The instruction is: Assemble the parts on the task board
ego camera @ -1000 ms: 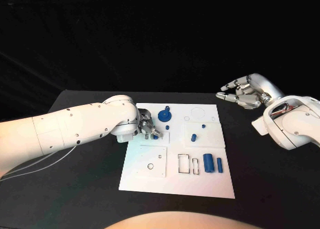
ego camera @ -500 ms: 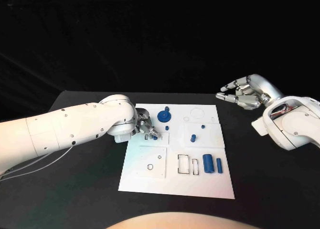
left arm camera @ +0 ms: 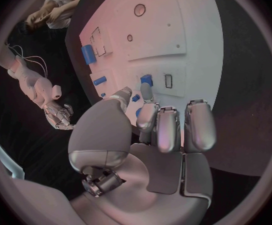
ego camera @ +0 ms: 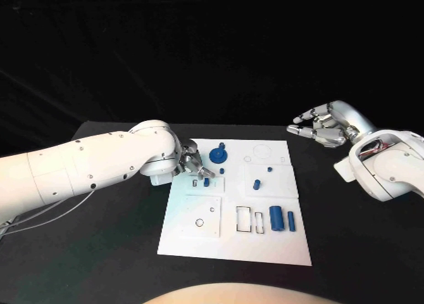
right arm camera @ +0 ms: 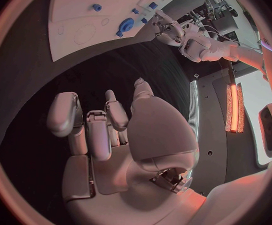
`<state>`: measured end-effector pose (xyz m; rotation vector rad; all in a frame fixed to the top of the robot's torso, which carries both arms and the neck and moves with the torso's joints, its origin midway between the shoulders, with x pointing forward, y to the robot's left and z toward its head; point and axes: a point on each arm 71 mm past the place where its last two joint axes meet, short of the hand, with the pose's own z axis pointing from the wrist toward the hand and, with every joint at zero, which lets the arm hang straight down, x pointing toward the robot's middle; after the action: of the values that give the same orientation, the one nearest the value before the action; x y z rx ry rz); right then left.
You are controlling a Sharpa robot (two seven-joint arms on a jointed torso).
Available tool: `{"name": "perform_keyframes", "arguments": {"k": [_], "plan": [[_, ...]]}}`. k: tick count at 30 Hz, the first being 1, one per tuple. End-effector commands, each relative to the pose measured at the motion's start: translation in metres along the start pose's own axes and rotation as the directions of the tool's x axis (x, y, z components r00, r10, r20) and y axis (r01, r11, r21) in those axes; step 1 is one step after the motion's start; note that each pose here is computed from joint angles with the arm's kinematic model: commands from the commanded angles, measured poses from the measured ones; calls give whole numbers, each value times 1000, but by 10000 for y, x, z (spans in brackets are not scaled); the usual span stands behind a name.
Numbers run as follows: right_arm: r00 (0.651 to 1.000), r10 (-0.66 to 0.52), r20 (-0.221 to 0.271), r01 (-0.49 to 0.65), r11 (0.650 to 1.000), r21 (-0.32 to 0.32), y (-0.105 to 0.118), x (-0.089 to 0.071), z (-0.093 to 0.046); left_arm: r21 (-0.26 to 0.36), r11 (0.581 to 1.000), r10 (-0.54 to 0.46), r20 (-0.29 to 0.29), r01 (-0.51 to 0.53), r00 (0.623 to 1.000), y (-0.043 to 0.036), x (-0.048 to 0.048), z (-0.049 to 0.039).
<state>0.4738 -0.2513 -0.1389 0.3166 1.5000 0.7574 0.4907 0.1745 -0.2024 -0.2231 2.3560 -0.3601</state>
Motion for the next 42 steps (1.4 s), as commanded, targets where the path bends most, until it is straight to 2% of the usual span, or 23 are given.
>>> {"name": "perform_keyframes", "arguments": {"k": [1,5,10,15,17,21,27,32,37,42], "plan": [[1000,-4,-1,4,1000,-8,1,4,0,11,1000,-22,5,22,1000,-1,-56,-28],[1000,-4,-1,4,1000,-6,-8,2,0,7,999,-44,32,44,998,37,-224,-73],[1000,-5,-2,5,1000,-4,-12,4,3,-7,996,-85,68,85,994,117,-495,-111],[1000,-4,-2,4,1000,-3,-11,7,5,-49,997,-44,163,52,986,184,-763,-96],[1000,-4,-2,4,1000,-3,-11,8,6,-62,997,-21,185,33,982,190,-811,-85],[1000,-4,-3,4,1000,-4,-8,11,7,-78,997,7,198,9,980,183,-851,-65],[1000,-3,-5,3,1000,-5,-3,16,8,-99,994,55,193,-37,980,159,-850,-25],[1000,-3,-6,3,1000,-6,1,20,10,-120,991,75,177,-55,981,159,-814,59],[1000,-1,-8,1,1000,-7,3,24,10,-141,988,81,162,-58,983,199,-767,148],[1000,0,-9,0,1000,-7,6,32,11,-150,987,77,146,-55,986,219,-727,202]]}}
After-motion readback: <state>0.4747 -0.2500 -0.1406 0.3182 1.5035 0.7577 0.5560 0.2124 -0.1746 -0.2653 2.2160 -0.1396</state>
